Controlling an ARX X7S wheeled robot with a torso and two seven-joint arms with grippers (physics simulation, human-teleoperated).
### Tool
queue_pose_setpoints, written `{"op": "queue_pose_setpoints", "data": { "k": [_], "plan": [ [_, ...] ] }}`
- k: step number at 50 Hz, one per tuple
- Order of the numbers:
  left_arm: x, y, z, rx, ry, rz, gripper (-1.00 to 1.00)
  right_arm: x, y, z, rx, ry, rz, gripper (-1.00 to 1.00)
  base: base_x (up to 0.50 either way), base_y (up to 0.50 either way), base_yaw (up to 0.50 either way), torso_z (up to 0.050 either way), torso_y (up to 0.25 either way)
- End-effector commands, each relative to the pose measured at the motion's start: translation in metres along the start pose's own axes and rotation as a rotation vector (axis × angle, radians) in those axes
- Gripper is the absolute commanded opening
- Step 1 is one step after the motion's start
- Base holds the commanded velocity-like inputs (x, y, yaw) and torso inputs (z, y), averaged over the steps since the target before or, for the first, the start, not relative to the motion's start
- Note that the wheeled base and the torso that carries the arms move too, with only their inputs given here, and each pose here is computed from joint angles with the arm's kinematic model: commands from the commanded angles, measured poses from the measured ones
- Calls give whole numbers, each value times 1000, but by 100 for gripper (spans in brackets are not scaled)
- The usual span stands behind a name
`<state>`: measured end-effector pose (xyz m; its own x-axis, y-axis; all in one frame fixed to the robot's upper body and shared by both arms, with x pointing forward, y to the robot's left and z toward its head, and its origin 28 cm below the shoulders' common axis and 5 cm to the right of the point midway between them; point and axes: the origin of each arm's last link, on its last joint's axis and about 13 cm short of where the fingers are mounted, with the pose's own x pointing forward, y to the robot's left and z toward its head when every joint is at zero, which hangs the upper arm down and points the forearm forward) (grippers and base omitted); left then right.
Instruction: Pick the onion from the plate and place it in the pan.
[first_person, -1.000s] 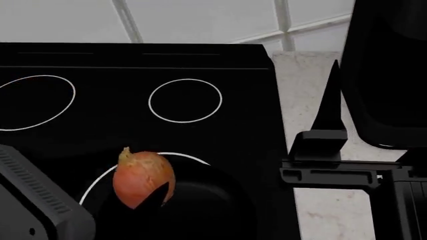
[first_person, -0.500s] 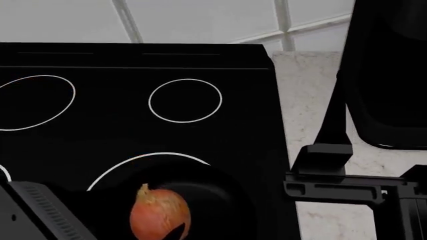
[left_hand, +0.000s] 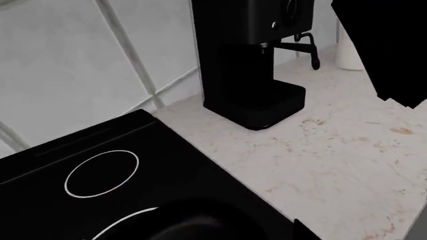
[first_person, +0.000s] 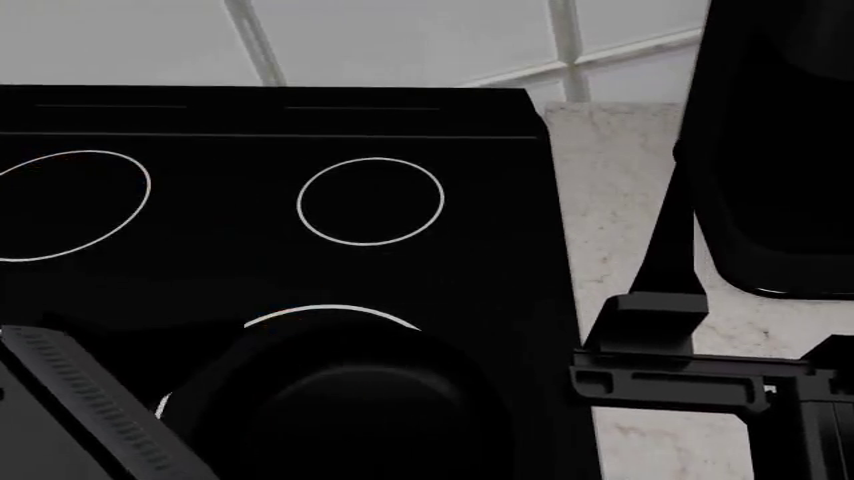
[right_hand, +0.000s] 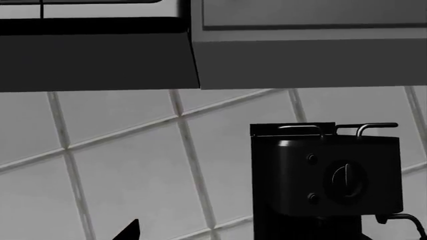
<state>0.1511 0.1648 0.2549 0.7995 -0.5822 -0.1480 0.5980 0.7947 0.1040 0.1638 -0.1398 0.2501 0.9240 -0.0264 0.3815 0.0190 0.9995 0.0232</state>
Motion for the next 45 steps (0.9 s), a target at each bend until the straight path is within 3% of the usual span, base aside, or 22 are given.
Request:
{"op": "queue_pose_setpoints", "data": {
  "k": [1,12,24,45],
  "plan": [
    [-4,16,22,-13,-96,93,100,-1,1,0,2,-2,0,100,0,0,0,0,0],
    [-13,44,41,-39,-201,264,100,1,1,1,-3,-4,7,100,0,0,0,0,0],
    [-22,68,31,-134,-227,463,100,-1,1,4,-11,-4,19,100,0,0,0,0,0],
    [-24,77,11,-212,-256,618,100,0,-2,4,-23,7,51,100,0,0,0,0,0]
  ]
}}
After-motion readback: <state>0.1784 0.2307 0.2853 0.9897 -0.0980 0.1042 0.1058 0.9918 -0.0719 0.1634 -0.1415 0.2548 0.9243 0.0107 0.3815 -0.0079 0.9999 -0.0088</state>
